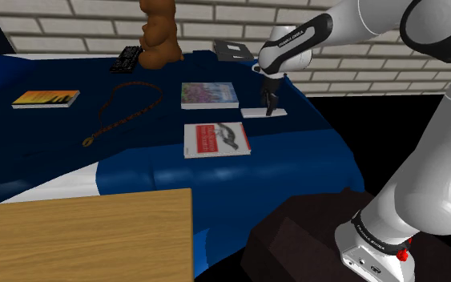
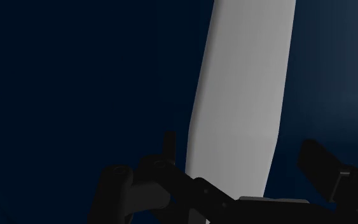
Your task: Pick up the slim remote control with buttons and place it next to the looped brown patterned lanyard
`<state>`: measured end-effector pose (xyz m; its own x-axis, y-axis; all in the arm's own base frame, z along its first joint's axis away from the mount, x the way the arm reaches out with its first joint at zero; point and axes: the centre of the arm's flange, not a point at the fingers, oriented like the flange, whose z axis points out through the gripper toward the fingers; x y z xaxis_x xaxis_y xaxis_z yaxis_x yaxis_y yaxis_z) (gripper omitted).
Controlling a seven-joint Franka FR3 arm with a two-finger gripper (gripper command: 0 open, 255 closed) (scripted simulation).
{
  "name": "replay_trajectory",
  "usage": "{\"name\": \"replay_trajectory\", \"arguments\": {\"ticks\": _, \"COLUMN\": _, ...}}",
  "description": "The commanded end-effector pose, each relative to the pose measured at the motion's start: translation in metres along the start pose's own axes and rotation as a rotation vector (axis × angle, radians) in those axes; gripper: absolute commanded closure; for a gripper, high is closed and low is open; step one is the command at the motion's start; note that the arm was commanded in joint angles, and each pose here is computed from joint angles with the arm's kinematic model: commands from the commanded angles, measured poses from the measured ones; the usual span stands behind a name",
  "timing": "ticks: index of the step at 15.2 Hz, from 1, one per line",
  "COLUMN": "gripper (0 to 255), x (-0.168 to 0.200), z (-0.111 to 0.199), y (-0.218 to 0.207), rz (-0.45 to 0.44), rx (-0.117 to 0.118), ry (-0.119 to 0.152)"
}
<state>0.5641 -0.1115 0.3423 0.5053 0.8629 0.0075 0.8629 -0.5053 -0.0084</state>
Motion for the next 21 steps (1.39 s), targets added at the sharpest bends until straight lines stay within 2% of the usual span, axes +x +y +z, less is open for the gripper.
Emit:
{"name": "replay_trajectory", "arguments": {"ticks": 1, "gripper": 0, "x": -0.002, "z": 0.012, "y": 0.001, "rz": 0.000, "rx": 0.000, "ry": 0.000}}
{"name": "replay_trajectory", "arguments": {"ticks": 9, "gripper": 0, "x": -0.002, "z": 0.015, "y": 0.001, "rz": 0.000, "rx": 0.000, "ry": 0.000}}
{"name": "replay_trajectory", "arguments": {"ticks": 10, "gripper": 255, "x": -0.001, "z": 0.015, "y": 0.001, "rz": 0.000, "rx": 0.000, "ry": 0.000}}
{"name": "replay_trajectory", "arguments": {"ticks": 19, "gripper": 255, "x": -0.002, "z": 0.015, "y": 0.001, "rz": 0.000, "rx": 0.000, "ry": 0.000}}
{"name": "replay_trajectory", "arguments": {"ticks": 21, "gripper": 255, "x": -0.001, "z": 0.004, "y": 0.001, "rz": 0.000, "rx": 0.000, "ry": 0.000}}
